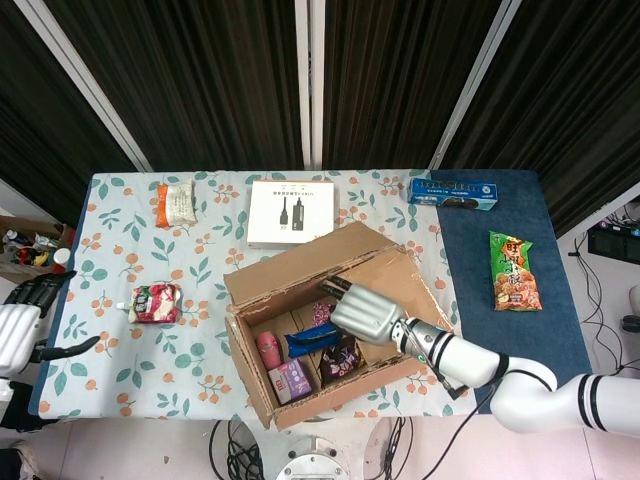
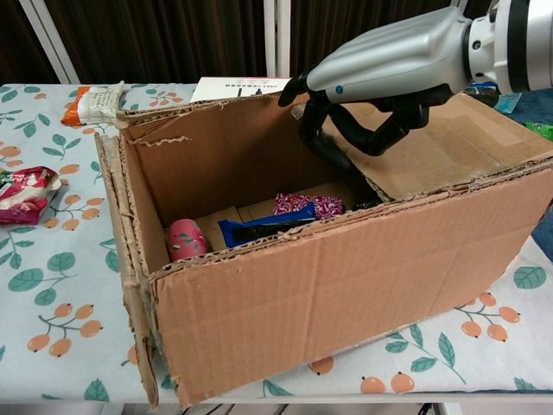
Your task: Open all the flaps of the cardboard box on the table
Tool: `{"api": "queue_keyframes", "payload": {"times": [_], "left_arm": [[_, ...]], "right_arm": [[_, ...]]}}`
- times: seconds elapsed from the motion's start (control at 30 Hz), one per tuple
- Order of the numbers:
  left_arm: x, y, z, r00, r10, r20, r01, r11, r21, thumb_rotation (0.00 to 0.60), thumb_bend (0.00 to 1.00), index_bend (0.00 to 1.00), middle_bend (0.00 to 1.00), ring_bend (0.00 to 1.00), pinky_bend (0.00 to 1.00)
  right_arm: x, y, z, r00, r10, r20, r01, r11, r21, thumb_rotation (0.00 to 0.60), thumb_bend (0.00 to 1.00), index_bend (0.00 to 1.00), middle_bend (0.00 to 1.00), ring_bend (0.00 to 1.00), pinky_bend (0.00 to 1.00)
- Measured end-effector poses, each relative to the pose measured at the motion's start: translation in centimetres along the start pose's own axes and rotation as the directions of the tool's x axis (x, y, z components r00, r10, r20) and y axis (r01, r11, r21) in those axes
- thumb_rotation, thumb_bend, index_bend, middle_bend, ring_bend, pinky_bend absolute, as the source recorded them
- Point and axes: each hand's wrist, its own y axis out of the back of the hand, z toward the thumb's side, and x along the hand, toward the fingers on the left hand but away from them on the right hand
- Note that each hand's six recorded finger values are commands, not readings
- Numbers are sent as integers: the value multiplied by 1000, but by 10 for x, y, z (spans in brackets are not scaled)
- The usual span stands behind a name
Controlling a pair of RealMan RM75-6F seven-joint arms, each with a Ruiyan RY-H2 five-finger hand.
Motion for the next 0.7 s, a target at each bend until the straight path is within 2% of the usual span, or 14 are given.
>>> {"api": "queue_keyframes", "payload": {"times": [0.4,0.7], "left_arm": [[4,0,4,1000,-2,16,2,1000,-4,239,0,108,153,122,175],[9,-2,9,1000,-8,28,8,1000,-11,239,0,108,153,122,176]], "right_arm": [[22,22,-13,997,-41,67,39,999,32,600,1000,737,507,15,0],[50,48,-25,985,-118,129,112,992,50,600,1000,737,510,24,0]]}}
